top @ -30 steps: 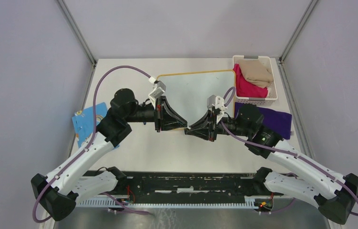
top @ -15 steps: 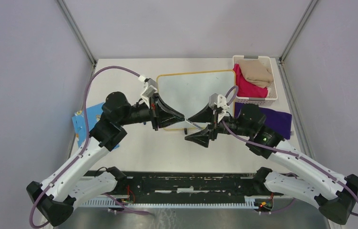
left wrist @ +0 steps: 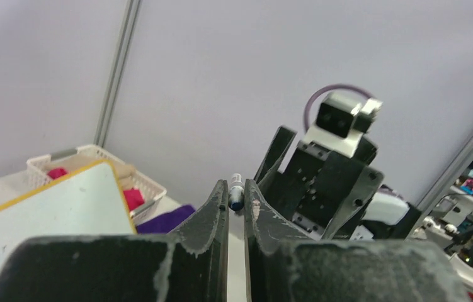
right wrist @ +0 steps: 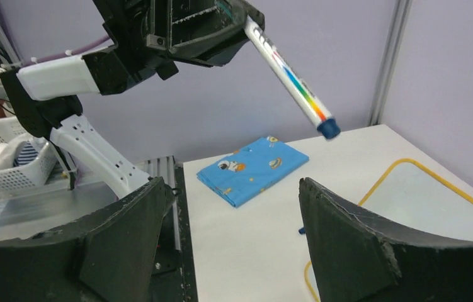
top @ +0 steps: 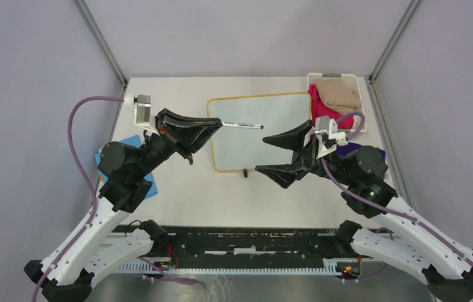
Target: Write a sentence on the whiteboard
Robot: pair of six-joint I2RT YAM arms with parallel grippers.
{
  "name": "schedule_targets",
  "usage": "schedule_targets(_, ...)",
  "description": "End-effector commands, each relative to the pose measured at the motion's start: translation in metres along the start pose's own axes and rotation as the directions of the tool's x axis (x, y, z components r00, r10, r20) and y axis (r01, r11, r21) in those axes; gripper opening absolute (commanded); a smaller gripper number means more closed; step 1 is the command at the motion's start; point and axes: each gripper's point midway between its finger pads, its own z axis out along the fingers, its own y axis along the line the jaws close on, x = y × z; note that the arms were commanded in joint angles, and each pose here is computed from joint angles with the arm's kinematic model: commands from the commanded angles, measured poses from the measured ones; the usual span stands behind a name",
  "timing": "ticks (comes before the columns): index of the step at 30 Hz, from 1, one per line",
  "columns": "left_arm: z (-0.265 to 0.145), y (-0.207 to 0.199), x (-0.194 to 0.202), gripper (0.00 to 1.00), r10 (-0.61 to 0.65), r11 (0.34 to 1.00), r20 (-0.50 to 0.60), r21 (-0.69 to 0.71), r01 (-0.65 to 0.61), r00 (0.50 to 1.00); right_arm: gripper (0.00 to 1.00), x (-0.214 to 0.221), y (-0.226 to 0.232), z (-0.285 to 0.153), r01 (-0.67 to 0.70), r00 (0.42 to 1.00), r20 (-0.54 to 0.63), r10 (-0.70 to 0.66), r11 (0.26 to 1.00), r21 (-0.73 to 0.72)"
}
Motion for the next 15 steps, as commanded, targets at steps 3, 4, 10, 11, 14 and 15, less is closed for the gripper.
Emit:
schedule_targets(3,0.003,-0.037,-0.056,0.02,-0.09,0.988,0.205,0.141,0.062,0.975,0.81,-0.042,0.014,0.018,-0.148,0.958,0.23,0.173,0.981,-0.124)
schedule_targets(4,0.003,-0.037,-0.057,0.02,-0.095,0.987,0.21,0.144,0.066,0.973,0.81,-0.048,0.017,0.022,-0.169,0.947,0.249,0.204,0.973,-0.156)
schedule_targets(10,0.003,-0.039,-0.066,0.02,-0.122,0.985,0.242,0.146,0.088,0.963,0.78,-0.086,0.02,0.035,-0.226,0.878,0.357,0.32,0.933,-0.281)
schedule_targets(11,0.003,-0.039,-0.066,0.02,-0.129,0.985,0.243,0.146,0.095,0.961,0.78,-0.09,0.02,0.038,-0.242,0.866,0.362,0.345,0.922,-0.301)
schedule_targets(14,0.002,-0.037,-0.064,0.02,-0.146,0.983,0.247,0.144,0.113,0.958,0.77,-0.103,0.019,0.04,-0.26,0.833,0.389,0.393,0.899,-0.352)
schedule_targets(15,0.001,-0.036,-0.064,0.02,-0.153,0.982,0.249,0.143,0.12,0.956,0.77,-0.105,0.018,0.041,-0.263,0.825,0.396,0.404,0.894,-0.363)
